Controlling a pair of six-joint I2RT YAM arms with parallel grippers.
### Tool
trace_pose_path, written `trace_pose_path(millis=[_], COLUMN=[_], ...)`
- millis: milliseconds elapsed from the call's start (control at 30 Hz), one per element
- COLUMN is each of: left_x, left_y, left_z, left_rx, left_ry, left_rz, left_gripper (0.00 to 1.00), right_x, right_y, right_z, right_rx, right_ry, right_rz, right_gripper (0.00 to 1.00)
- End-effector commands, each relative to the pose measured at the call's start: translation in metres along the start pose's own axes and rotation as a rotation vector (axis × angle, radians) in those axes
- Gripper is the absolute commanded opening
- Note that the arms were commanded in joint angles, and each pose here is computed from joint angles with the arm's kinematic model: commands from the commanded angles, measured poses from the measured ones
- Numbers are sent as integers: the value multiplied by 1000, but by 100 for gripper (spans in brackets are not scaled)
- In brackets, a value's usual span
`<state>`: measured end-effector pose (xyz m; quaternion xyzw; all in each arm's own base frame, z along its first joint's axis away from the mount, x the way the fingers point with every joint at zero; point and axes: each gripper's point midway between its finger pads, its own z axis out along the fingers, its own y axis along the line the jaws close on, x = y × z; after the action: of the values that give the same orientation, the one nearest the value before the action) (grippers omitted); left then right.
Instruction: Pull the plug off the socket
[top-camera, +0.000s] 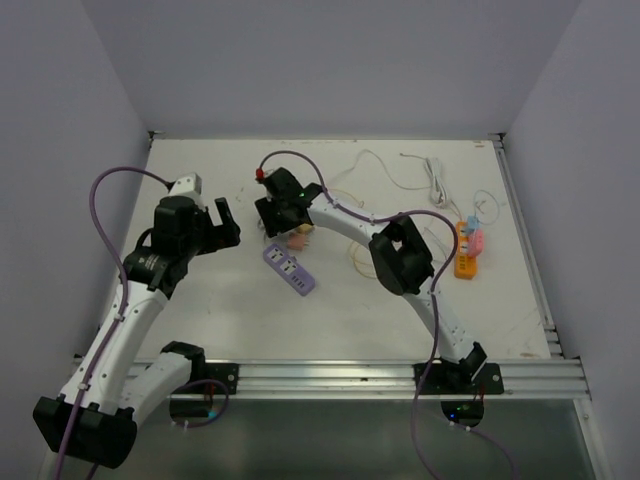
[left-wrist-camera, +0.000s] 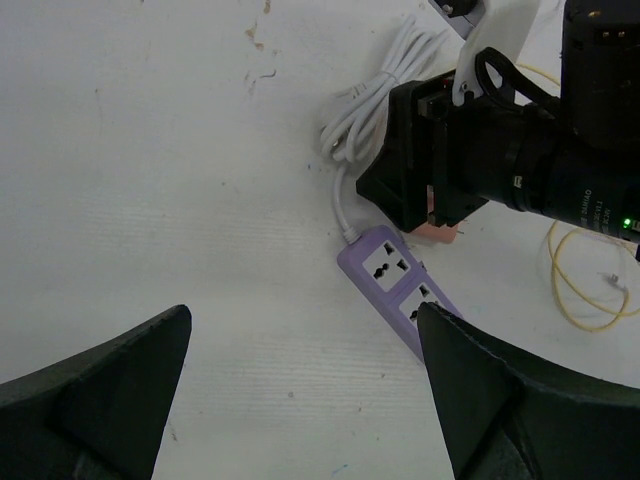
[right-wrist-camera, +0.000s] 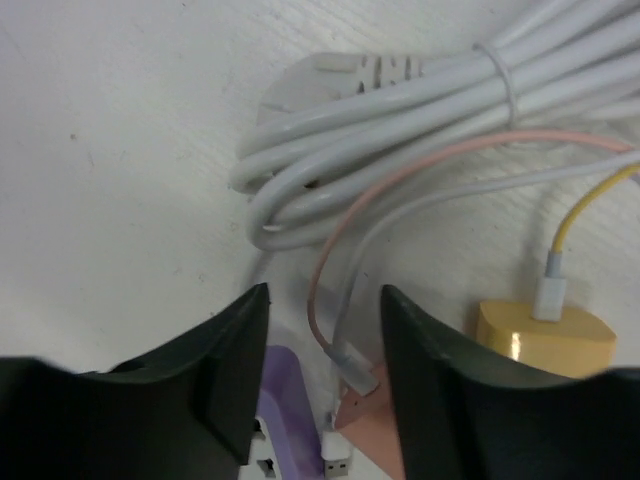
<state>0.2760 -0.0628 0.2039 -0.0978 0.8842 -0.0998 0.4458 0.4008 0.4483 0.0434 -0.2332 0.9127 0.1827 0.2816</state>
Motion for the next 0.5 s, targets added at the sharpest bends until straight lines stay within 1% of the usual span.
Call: trace_pose_path(millis=[0,67,100,133,167,200,233,333,367,433,467], left_x=[-19,-19,-20,-19,-19,-18,-18,-16,-13,-10,-6], left_y=[-6,-7,-8,-8,-8,-8,-9,-10,-10,-11,-12], left_z=[-12,-12,-12,-11,-11,-10,-9,-8,-7,-6,-4], left_rx=[20,25,27,25,27,25,24,30,31,41,46], left_ry=[-55,-51,-52,-47,-46,-42,-40,-33,-24,-9,1], left_rz=[4,0,-5,-8,-11,-18,-22,-32,-33,-37,-40], left_gripper=[100,100,100,100,100,100,100,100,100,100,100], right_x=[-12,-16,-16,-19,-21,-20,-24,-17,-22,-8,0], right_y=[-11,-12,-16,-16,-17,-18,-16,-23,-26,-50,-66], right_z=[-54,-81,-88,-108,-118,-126,-146,-173,-192,-205,-222], right_rx=[61,75,93,97,103,108,106,140,156,266,314], right_ry=[-21,-19,-16,-18,-20,-18,-28,-6,-32,-15,-22], right_rz=[-70,-89,-94,-103,-106,-106,-107,-109,-104,-94,-67], right_gripper=[58,65,71,74,77,83,86,89,89,89,89])
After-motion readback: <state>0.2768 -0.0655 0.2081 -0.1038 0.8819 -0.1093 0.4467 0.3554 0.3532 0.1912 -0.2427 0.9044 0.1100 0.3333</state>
